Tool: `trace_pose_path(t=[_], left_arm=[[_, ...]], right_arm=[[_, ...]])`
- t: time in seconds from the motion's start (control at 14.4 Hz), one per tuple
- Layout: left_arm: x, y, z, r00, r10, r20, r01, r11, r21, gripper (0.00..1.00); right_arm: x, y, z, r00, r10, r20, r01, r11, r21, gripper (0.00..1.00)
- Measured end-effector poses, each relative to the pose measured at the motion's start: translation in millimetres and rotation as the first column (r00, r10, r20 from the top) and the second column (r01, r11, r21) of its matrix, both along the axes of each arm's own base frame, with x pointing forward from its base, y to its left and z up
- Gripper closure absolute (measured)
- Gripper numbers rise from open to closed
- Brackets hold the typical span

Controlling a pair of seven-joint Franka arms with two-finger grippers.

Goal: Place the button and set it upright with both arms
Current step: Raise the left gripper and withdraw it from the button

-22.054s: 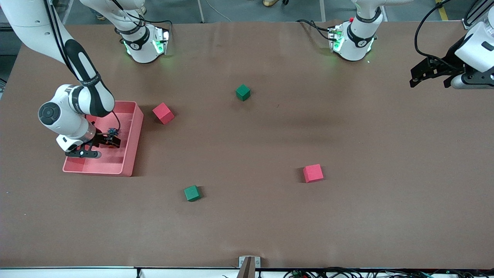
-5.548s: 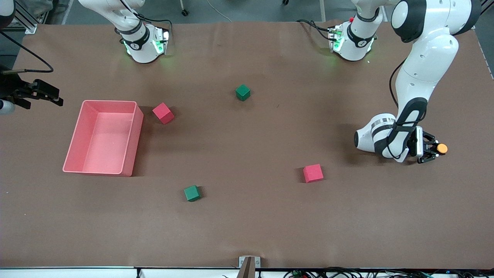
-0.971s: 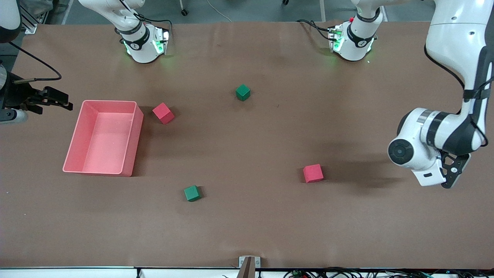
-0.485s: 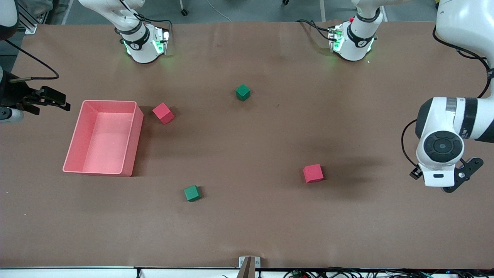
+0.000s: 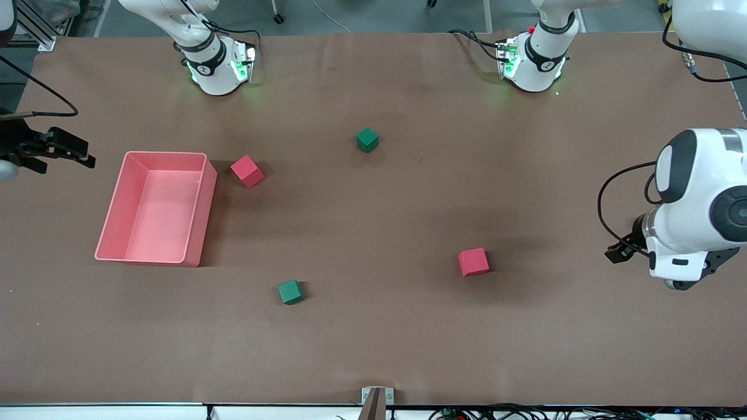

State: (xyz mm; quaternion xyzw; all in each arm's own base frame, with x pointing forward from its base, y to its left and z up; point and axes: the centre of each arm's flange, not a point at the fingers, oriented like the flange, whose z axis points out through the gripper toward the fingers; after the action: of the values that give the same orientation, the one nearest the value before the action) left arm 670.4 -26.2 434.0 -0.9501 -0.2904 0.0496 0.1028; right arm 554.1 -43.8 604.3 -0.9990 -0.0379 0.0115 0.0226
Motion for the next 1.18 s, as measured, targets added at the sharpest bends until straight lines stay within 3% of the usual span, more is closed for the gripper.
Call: trace_pose_path(t=[0.49, 0.9, 1.18], left_arm=[[-21, -11, 62, 0.989, -0.146, 0.013, 0.146, 0.978, -0.147, 0.0], [-49, -20, 112, 0.905, -0.423, 0.035, 0.419, 0.875, -0.245, 0.0], [-68, -19, 148, 0.883, -0.465, 0.062, 0.465, 0.849, -0.252, 0.0]], right_arm=[[-1, -10, 3, 1.0, -0.01, 0.004, 0.01, 0.999, -0.032, 0.0], [-2, -9, 6, 1.0, -0.009, 0.009, 0.009, 0.999, -0.033, 0.0], [-8, -7, 13, 1.0, -0.005, 0.003, 0.005, 1.0, -0.031, 0.0]])
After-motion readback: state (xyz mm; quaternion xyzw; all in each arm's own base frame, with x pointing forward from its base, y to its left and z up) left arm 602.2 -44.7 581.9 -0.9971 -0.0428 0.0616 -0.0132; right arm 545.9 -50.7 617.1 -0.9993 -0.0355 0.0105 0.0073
